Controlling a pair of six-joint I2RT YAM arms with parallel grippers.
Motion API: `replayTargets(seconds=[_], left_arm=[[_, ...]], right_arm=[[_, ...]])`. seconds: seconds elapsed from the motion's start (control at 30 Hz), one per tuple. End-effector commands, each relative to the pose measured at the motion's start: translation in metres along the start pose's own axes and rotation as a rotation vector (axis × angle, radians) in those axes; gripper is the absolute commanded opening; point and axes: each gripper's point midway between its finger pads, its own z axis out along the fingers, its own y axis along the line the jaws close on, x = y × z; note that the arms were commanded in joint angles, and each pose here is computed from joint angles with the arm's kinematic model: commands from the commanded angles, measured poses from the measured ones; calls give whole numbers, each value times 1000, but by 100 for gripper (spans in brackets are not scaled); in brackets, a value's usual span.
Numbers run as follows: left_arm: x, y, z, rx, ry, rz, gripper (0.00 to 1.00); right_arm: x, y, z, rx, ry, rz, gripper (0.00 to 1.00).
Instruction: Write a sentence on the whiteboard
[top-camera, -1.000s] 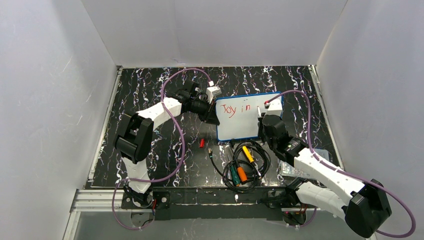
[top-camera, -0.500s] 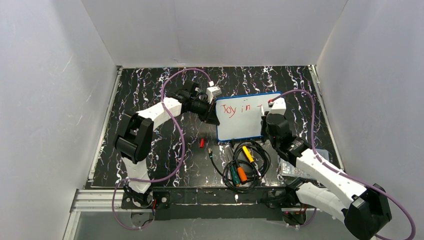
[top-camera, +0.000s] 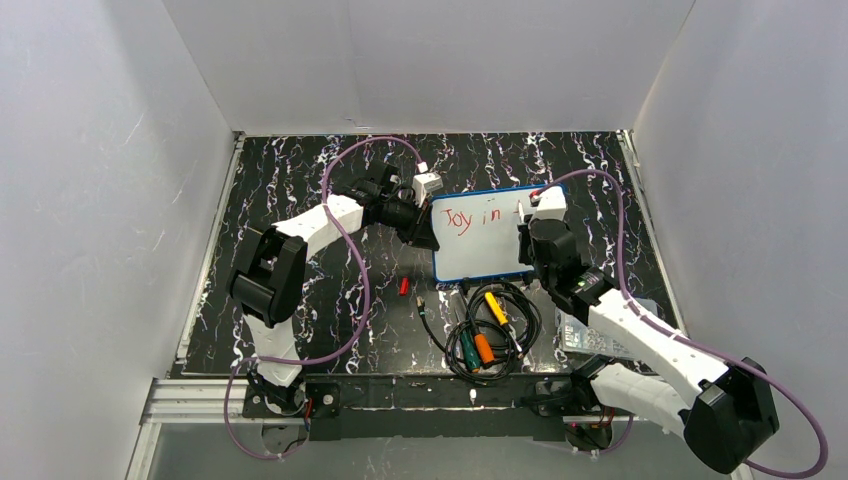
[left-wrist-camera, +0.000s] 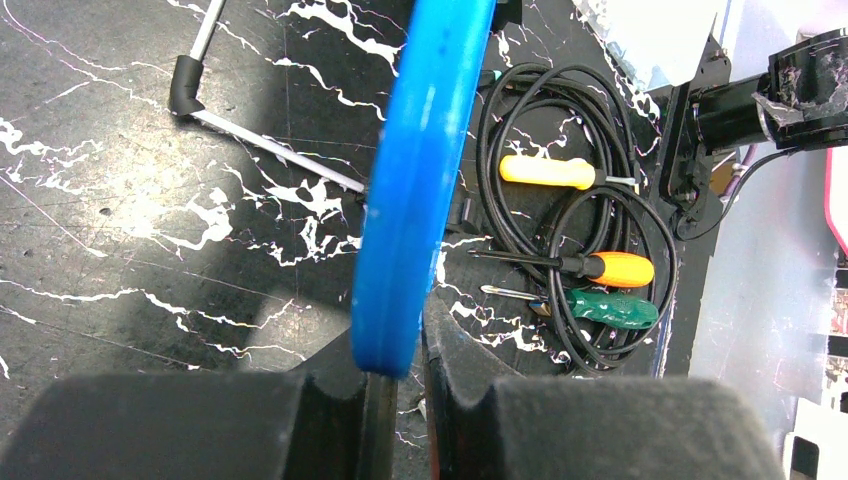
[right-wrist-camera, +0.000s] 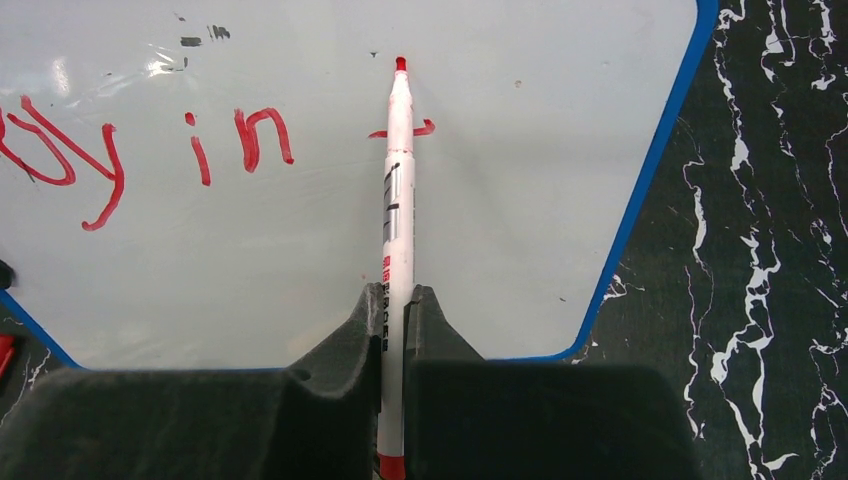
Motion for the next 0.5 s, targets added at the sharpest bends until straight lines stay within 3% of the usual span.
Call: replayTargets(seconds=[0.0, 0.47], left_arm=[[-18, -9, -14, -25, -27, 64, 0], [-19, -10, -14, -25, -28, 66, 0]], right_arm=[[-24, 2, 1, 1, -53, 27, 1], [25, 7, -6, -53, 59, 76, 1]])
